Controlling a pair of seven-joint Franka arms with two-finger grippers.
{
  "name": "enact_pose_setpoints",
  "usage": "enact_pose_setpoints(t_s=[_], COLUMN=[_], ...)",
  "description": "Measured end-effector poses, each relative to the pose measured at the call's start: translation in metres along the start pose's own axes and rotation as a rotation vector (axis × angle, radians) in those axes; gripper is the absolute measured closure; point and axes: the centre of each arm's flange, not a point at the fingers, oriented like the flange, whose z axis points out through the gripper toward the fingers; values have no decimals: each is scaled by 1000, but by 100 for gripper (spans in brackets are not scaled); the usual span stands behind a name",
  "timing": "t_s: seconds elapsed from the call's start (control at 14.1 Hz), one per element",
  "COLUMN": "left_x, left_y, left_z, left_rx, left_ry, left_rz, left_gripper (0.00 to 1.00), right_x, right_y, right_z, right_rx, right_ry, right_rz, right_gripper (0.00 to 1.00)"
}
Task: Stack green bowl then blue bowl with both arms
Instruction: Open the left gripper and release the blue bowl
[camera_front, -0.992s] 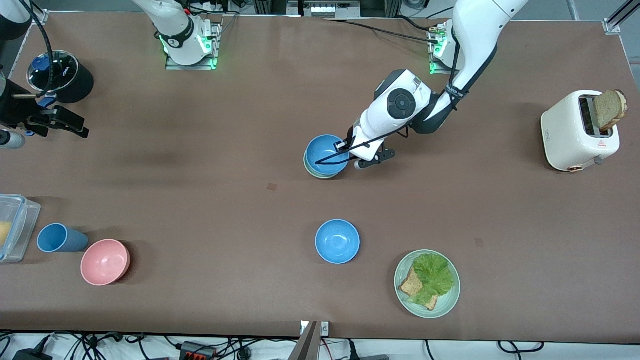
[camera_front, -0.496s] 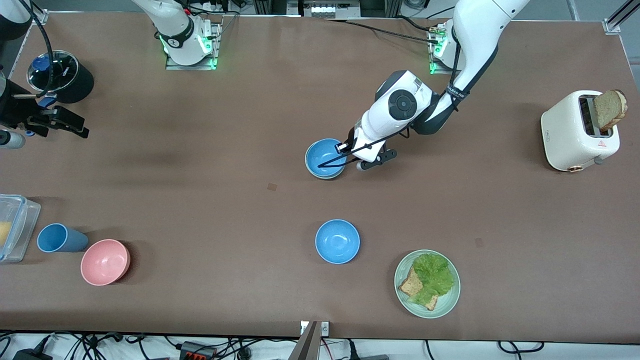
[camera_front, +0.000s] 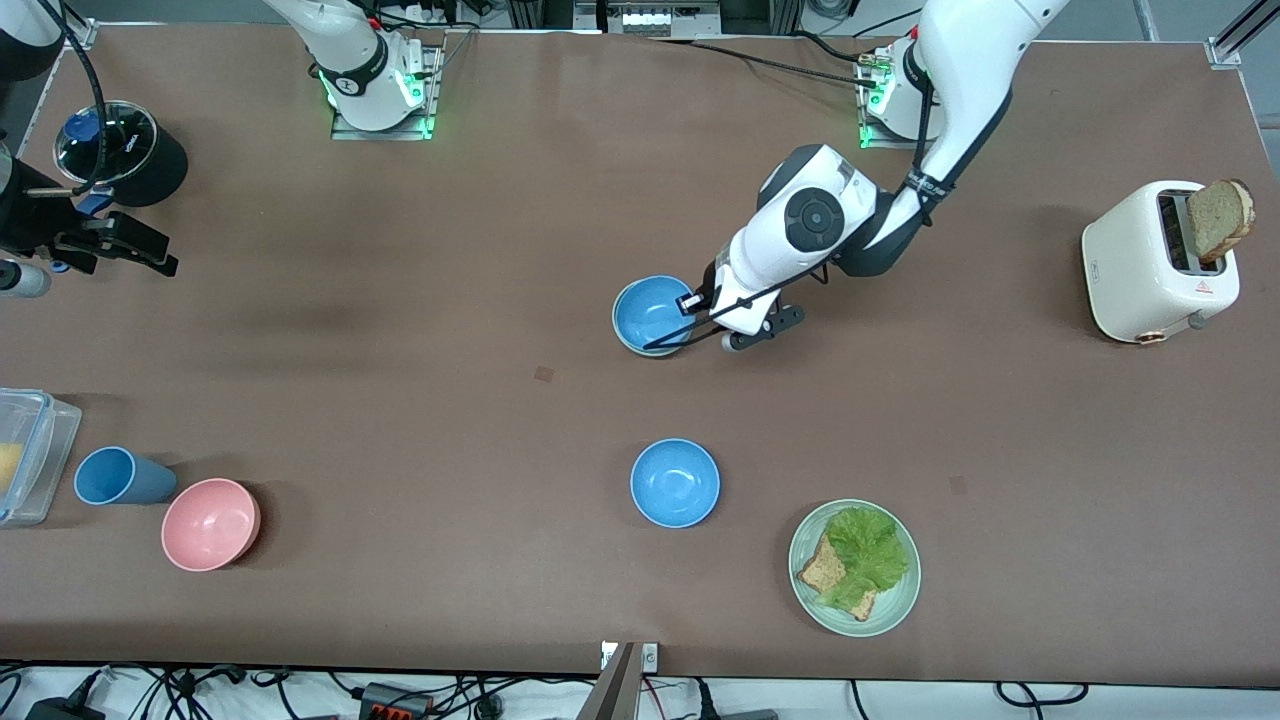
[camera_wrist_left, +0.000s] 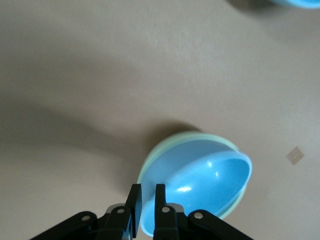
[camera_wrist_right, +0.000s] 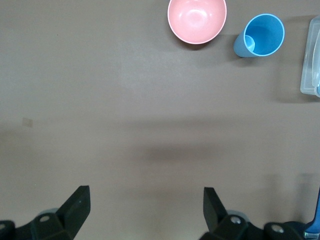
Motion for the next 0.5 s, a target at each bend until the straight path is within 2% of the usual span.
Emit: enact_pose_setpoints(t_s=[0.5], left_x=[41], left_y=[-5], left_z=[-44], left_rx=[59], left_ry=[-21], left_rz=[-4], left_gripper=[81], right_x=[0], right_y=[0], right_z=[-1], right_rx=[0], right_ry=[3], right_rz=[-2], right_gripper=[0])
